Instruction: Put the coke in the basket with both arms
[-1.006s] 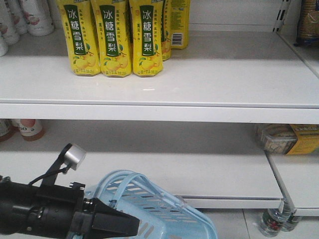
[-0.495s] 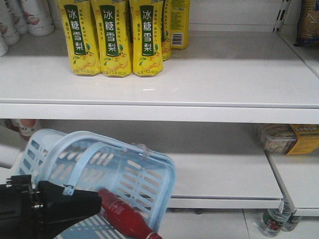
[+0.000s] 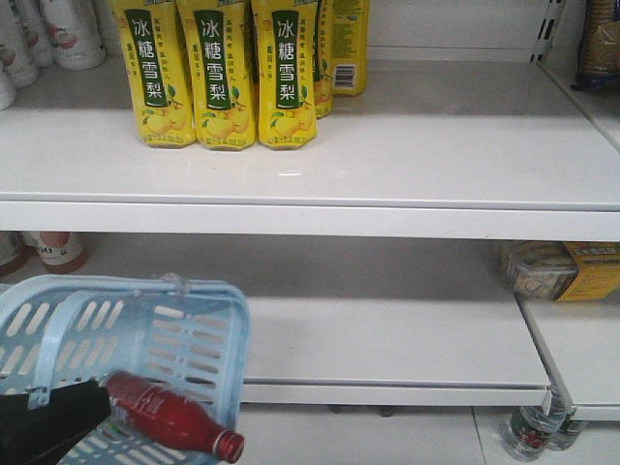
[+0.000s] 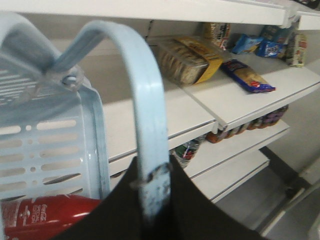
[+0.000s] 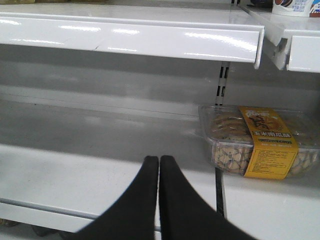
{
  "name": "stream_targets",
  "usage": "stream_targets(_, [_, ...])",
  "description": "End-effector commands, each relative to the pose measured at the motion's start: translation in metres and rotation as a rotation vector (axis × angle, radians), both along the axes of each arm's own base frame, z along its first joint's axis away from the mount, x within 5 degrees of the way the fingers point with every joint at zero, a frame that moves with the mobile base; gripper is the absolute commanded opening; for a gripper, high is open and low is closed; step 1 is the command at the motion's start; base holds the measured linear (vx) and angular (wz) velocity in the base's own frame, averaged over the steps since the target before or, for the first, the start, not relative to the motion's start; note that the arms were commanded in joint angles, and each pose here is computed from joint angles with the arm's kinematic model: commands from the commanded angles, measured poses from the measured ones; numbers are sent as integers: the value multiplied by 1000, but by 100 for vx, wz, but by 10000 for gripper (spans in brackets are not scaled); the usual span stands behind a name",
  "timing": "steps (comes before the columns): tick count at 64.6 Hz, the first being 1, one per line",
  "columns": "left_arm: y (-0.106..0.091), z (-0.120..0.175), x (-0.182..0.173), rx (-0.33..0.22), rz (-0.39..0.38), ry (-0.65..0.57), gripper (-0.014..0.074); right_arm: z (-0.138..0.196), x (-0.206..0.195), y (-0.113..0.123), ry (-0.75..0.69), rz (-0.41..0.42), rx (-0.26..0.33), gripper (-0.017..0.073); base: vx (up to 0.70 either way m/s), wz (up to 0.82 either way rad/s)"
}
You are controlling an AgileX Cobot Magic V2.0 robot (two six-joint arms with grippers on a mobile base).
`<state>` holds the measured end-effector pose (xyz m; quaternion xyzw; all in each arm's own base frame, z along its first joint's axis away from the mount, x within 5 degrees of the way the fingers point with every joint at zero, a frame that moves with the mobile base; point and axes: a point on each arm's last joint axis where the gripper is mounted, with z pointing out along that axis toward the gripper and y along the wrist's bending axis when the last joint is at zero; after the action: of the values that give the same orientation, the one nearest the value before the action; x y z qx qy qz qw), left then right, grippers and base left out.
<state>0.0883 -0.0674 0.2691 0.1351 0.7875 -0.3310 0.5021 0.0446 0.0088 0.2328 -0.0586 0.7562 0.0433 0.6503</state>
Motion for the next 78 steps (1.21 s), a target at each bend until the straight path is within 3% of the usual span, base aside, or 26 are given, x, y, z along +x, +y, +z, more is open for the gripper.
stream_targets(1, [12,7,-3,5,118,-98,-6,15,1,-1,-83,-10,7,-10,0,0])
stream_targets(13, [25,-8,-12,101,200,-182,-6,15,1,-1,-83,-10,7,-10,0,0])
stream_targets(37, [46,-26,-22,161,385,-417,-6,15,1,-1,-83,-10,7,-10,0,0])
stream_targets(51, [54,-45,-26,276,473,-513,-6,15,1,-1,-83,-10,7,-10,0,0])
stream_targets(68, [62,-59,-33,274,591,-551,-6,15,1,-1,-83,-10,7,-10,0,0])
stream_targets(78, [63,-63,-33,260,623,-547,-6,15,1,-1,-83,-10,7,-10,0,0])
